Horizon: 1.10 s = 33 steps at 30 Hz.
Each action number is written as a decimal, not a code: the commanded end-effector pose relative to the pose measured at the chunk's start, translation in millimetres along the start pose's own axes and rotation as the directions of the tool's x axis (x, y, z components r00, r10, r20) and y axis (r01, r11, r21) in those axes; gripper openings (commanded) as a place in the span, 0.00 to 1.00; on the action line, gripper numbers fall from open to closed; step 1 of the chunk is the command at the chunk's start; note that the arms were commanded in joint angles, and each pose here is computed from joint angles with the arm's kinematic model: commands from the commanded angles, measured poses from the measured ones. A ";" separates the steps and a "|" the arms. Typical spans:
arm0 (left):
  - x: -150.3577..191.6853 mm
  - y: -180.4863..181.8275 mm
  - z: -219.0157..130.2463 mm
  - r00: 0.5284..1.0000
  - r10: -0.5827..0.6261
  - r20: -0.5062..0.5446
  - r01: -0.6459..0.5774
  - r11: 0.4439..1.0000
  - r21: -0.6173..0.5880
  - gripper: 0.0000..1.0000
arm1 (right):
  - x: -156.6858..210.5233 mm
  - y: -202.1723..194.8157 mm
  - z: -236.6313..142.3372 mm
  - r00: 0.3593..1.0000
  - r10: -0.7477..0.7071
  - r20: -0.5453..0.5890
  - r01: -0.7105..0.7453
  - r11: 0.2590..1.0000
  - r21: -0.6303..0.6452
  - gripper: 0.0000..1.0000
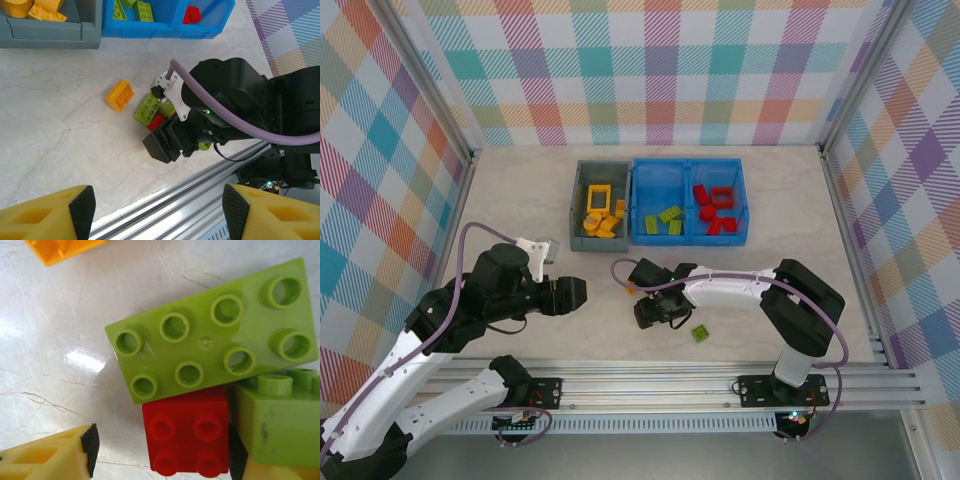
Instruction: Sort the legos into containers by color
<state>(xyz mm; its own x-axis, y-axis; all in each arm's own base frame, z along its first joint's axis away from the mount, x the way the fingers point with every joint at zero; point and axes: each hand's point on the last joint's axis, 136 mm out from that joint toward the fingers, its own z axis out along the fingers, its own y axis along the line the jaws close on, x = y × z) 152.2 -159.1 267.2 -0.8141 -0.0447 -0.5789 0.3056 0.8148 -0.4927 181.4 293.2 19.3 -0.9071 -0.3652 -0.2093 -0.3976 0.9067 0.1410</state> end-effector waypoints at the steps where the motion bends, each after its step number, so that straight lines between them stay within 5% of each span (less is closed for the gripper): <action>1: 1.3 -4.2 1.1 1.000 -0.007 0.002 0.007 1.000 0.027 0.70 | 1.1 -3.2 6.2 1.000 -0.007 -0.007 0.007 1.000 0.011 0.65; 13: 1.3 -7.9 1.5 1.000 -0.012 0.014 0.012 0.998 0.057 0.70 | 3.6 -0.1 6.8 1.000 -0.028 0.004 0.027 0.996 0.080 0.37; 18: 1.0 -14.3 -0.3 1.000 -0.024 0.012 0.023 0.995 0.092 0.70 | 12.7 16.9 -24.4 0.999 -0.033 0.035 0.032 0.999 0.030 0.34; 22: -4.4 -43.9 1.0 0.999 -0.031 -0.007 0.032 0.971 0.236 0.70 | 21.7 16.7 -64.2 0.998 0.028 0.064 -0.025 0.999 -0.045 0.34; 28: -24.7 -76.8 7.8 0.999 -0.036 -0.016 0.040 0.936 0.349 0.70 | 1.3 -22.1 -136.7 0.978 0.104 0.181 -0.095 0.994 -0.061 0.37; 33: -50.9 -101.4 31.9 1.000 -0.029 0.009 0.024 0.925 0.379 0.69 | -55.0 -96.4 -177.3 0.920 0.259 0.294 -0.243 0.966 -0.092 0.38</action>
<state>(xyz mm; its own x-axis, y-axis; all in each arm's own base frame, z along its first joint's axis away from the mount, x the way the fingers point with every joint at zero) 170.2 -234.1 294.7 -0.8524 -0.0522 -0.5203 0.3831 0.6149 -0.6893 227.1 214.6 181.7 -0.8936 -0.0446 -0.4467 -0.1946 0.9352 0.2960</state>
